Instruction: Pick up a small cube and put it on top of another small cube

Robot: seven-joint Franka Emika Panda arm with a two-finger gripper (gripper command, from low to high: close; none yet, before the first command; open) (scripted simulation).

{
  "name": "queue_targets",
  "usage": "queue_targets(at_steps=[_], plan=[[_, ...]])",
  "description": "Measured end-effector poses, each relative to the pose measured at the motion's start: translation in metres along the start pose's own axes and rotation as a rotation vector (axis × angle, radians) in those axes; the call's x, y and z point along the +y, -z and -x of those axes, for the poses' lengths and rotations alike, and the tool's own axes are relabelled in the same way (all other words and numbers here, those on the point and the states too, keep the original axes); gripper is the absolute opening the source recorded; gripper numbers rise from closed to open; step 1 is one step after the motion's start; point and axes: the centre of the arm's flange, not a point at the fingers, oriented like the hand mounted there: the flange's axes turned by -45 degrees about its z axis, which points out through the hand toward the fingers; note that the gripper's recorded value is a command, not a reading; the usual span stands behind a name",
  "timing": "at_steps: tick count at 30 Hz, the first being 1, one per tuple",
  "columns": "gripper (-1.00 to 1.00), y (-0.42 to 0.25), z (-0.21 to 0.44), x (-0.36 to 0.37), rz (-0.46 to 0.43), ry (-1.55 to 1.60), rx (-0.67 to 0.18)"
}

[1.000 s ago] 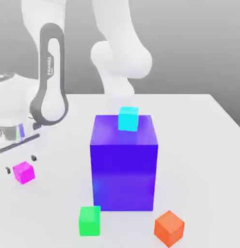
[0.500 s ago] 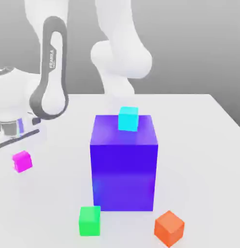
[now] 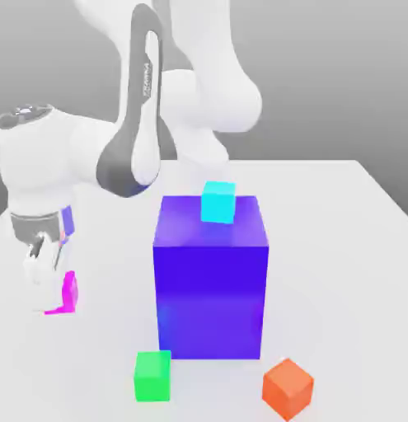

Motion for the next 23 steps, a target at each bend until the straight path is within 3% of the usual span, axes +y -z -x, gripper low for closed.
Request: queue_targets(at_steps=[14,19,20,23], plan=[[-1.00,0.023,0.098,-0.109,-0.004,0.927,-0.002],[-1.00,-0.028,0.098,-0.111,-0.004,0.964,-0.002],[1.00,-0.035,0.099,-0.111,-0.004,0.964,-0.002],[1.00,-0.035,0.099,-0.111,-0.004,0.964,-0.002]])
